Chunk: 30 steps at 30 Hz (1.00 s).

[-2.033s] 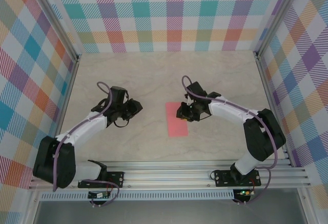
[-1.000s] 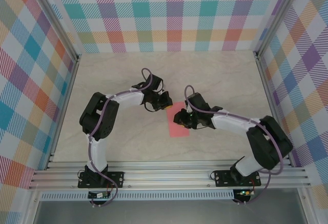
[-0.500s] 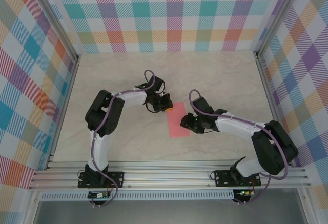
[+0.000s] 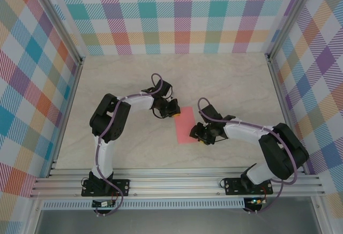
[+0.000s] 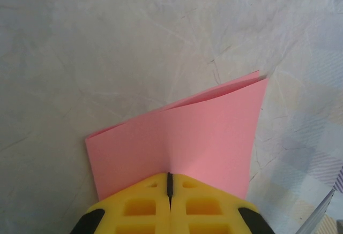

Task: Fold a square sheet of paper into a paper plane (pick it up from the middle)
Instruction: Third fold the triangle at the center of the table.

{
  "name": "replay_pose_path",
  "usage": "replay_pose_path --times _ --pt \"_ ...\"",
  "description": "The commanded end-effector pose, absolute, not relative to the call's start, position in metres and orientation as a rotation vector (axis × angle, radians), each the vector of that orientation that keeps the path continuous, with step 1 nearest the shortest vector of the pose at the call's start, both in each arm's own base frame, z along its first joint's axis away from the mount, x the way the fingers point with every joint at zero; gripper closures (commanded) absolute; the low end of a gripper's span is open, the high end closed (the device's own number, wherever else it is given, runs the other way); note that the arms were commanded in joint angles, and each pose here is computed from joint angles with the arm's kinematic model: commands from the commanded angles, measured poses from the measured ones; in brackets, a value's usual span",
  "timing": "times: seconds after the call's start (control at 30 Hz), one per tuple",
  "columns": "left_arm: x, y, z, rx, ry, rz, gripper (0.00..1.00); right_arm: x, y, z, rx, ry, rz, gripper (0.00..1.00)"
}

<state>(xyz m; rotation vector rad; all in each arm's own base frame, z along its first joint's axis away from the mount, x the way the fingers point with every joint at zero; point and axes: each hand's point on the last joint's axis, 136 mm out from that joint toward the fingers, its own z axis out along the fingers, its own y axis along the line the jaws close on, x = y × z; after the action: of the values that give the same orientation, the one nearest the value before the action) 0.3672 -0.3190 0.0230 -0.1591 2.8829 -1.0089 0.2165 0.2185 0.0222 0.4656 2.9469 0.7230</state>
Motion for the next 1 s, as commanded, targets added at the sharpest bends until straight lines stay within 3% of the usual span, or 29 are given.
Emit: replay_pose_path --times 0.0,0.67,0.97 --pt "0.357 -0.312 0.001 -0.162 2.960 -0.939 0.95 0.209 0.220 0.013 0.496 3.000 0.725 0.57" --pt "0.347 -0.306 -0.009 -0.159 2.985 -0.922 0.96 0.253 0.255 0.041 0.438 2.863 0.899 0.57" --pt "0.349 -0.307 -0.006 -0.149 2.982 -0.928 0.96 0.269 0.245 0.059 0.376 2.776 1.046 0.44"
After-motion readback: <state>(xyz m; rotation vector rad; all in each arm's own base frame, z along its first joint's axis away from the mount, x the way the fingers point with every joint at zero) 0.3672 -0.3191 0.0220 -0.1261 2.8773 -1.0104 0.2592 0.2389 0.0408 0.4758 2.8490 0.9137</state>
